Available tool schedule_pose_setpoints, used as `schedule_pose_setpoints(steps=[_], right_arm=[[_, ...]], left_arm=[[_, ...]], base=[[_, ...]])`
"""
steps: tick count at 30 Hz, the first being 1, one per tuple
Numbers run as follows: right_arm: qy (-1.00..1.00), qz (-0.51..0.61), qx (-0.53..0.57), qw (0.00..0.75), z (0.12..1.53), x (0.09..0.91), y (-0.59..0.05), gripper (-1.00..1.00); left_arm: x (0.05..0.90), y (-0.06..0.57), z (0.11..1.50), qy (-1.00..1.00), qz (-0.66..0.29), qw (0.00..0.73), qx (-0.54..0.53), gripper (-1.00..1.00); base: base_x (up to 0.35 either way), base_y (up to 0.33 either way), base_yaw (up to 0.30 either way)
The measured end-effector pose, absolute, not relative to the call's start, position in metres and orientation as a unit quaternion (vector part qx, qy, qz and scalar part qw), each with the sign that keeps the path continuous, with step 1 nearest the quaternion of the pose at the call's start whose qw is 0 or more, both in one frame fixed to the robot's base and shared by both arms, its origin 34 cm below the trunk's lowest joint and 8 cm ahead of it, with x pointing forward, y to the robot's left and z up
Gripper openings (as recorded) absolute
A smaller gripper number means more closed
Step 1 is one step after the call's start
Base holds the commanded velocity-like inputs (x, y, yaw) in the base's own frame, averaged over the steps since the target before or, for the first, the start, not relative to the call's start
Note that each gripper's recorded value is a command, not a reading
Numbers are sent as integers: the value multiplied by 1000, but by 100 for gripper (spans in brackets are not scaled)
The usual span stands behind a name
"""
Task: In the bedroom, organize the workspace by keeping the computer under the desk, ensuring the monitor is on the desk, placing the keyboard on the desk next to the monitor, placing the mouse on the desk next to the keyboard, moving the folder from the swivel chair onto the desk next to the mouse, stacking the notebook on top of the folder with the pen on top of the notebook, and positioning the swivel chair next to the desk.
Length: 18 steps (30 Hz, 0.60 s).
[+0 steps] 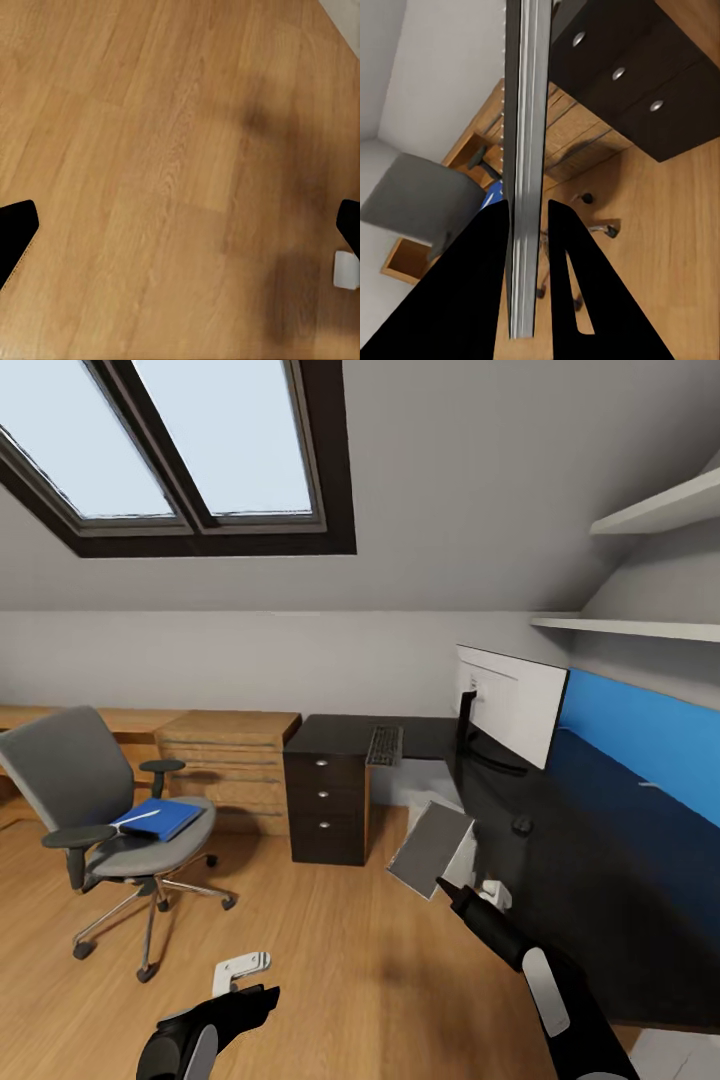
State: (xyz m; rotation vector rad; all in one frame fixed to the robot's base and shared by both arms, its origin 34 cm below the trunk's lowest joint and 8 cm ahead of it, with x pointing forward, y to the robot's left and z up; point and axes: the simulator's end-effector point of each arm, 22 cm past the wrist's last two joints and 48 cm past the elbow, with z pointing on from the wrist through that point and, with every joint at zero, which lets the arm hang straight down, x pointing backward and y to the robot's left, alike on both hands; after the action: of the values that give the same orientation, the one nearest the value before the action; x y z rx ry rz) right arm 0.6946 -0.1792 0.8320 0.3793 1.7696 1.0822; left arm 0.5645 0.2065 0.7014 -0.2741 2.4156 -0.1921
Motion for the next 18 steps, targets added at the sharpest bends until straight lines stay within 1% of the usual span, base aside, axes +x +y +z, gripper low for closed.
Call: schedule_pose_setpoints(steps=[7,10,13,18], right_arm=[[730,446,156,494,832,695,-179,-100],[730,446,156,493,831,695,-179,-100],[730,446,156,493,831,695,-179,-100],[730,445,156,494,832,695,-180,-100]], left_arm=[[564,206,699,931,-74,342,-105,100],[563,206,699,931,-74,342,-105,100],[563,206,699,931,-74,341,-105,100],[564,206,699,931,-73,342,-105,100]], base=[[21,30,0],[3,92,0],[-16,197,0],[-24,280,0]])
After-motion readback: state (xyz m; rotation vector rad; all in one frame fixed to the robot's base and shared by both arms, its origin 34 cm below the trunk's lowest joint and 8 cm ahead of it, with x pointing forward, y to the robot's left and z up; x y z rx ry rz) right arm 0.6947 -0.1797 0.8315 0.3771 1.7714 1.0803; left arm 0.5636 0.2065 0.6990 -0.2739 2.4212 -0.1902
